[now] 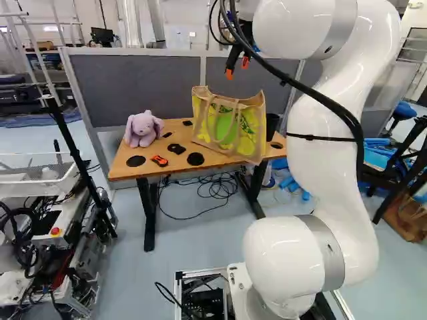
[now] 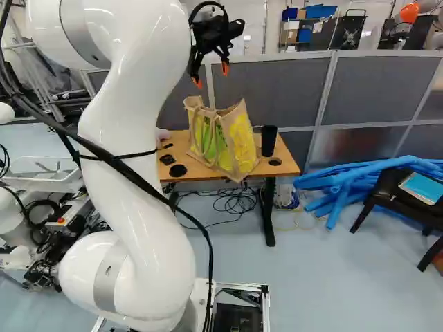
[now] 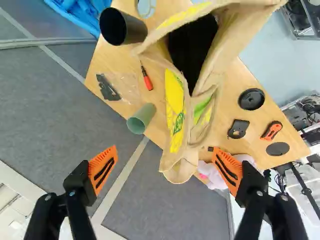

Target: Pick up the bag on the ground and place it on the table

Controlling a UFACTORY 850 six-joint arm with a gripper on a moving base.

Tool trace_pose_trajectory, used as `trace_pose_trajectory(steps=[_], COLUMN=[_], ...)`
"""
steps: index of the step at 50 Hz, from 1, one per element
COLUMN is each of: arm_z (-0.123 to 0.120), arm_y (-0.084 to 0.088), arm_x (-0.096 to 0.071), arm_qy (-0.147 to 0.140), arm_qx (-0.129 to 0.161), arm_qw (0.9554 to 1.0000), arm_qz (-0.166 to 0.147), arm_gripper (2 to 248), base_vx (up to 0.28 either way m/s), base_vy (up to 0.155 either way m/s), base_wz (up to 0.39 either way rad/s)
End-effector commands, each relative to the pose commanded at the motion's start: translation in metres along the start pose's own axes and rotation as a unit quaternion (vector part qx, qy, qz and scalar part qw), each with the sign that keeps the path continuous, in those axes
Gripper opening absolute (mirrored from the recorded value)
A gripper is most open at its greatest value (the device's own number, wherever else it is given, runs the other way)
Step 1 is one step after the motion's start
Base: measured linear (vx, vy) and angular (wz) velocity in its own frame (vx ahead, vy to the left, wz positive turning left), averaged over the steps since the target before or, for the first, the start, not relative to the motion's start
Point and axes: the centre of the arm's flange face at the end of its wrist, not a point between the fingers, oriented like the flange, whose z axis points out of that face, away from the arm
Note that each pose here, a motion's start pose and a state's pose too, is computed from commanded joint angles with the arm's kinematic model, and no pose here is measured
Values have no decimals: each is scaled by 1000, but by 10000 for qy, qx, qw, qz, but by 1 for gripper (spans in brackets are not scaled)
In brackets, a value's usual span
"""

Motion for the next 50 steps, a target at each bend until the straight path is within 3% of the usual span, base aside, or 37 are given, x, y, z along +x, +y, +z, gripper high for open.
trace_pose_trajectory(steps=[50], arm_z=[0], arm_y=[0], arm_x=[0], arm_qy=[0], arm_qx=[0], arm_qw=[10000], arm_qz=[0], arm_gripper=[247], base_vx=[-113], base_vy=[-3], base_wz=[0])
